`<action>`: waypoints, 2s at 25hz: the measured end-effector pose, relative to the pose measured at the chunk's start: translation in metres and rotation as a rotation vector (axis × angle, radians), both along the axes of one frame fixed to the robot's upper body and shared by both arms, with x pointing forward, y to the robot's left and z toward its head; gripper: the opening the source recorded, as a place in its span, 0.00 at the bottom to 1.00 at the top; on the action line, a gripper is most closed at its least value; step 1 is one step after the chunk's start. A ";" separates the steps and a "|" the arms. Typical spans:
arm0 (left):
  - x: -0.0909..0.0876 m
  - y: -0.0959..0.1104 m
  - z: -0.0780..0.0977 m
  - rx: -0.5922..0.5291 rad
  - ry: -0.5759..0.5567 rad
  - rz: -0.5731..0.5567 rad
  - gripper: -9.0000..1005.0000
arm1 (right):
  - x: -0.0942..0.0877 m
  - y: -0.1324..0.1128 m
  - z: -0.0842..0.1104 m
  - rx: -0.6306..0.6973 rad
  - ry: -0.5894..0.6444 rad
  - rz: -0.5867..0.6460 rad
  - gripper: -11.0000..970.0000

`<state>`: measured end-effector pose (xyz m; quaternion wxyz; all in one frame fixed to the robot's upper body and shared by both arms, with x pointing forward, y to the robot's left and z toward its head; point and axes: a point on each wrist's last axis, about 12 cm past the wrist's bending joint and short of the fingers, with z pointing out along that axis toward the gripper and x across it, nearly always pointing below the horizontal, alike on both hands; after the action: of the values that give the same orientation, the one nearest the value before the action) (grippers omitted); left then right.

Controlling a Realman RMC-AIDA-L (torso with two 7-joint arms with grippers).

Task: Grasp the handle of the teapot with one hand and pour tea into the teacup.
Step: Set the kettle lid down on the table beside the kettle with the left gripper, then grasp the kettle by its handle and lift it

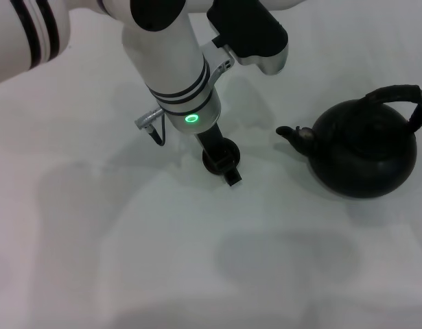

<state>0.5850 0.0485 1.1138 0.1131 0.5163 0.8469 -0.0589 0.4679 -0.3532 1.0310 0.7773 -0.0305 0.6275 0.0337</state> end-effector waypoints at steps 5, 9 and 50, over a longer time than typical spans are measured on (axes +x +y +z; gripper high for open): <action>0.000 -0.001 0.002 -0.005 -0.004 -0.005 0.80 | -0.001 0.000 0.000 0.000 0.001 -0.001 0.90; 0.000 -0.002 0.006 -0.013 -0.006 -0.011 0.80 | -0.001 -0.001 0.000 -0.001 0.002 -0.003 0.90; -0.054 0.144 0.053 -0.504 -0.313 0.154 0.80 | -0.047 -0.051 0.009 -0.089 0.304 0.229 0.90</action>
<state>0.5311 0.1921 1.1673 0.3707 0.4093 0.8145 -0.1780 0.4211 -0.4044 1.0400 0.6627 -0.1306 0.7309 0.0983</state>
